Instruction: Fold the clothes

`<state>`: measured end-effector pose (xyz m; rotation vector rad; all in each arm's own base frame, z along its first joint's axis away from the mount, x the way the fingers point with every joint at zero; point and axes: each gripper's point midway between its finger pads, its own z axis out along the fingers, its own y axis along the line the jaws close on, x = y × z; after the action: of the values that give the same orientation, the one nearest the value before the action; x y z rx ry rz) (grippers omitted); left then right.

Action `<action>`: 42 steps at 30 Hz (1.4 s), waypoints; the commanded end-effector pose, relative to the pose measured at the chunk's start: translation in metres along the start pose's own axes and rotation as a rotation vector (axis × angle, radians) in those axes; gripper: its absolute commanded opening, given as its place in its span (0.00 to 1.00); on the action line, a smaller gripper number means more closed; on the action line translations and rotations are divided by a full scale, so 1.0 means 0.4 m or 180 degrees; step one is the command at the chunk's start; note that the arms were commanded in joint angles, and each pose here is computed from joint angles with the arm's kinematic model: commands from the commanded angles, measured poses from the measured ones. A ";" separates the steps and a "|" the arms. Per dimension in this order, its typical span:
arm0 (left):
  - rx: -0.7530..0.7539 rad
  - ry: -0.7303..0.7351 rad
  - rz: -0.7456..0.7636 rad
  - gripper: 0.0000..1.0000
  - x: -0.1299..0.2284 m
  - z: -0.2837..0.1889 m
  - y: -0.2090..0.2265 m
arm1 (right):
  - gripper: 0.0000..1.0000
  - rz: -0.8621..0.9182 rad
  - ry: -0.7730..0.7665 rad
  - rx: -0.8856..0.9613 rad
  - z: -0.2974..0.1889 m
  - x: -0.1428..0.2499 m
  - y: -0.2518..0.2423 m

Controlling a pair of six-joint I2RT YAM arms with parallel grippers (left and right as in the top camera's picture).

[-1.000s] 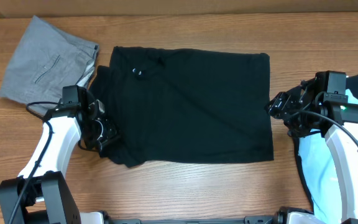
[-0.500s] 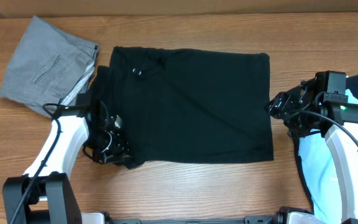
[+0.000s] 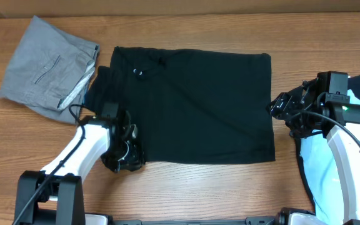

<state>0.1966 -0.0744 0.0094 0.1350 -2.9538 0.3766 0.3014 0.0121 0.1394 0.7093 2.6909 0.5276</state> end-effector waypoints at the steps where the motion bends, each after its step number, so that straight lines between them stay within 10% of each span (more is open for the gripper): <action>1: -0.0138 0.0021 -0.0137 0.38 0.016 0.019 0.026 | 0.80 -0.0033 -0.0087 -0.0040 -0.017 -0.016 0.011; 9: -0.0058 -0.0012 -0.0157 0.04 -0.001 -0.002 0.006 | 0.80 -0.0032 -0.0087 -0.0038 -0.017 -0.016 0.010; 28: -0.0329 -0.0773 0.0144 0.10 -0.181 -0.186 -0.027 | 0.80 -0.0077 -0.0079 -0.0034 -0.017 -0.014 0.010; 35: -0.0296 -0.1038 0.0207 0.34 -0.231 -0.199 -0.038 | 0.80 -0.0075 -0.0074 -0.0033 -0.017 -0.013 0.009; 42: -0.0102 -0.0332 0.0432 0.18 -0.101 -0.169 -0.057 | 0.80 -0.0069 -0.0058 -0.0025 -0.017 -0.010 0.008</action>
<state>0.2580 -0.0646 0.0667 0.0683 -3.1216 0.2661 0.2996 0.0123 0.1388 0.7020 2.6998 0.5259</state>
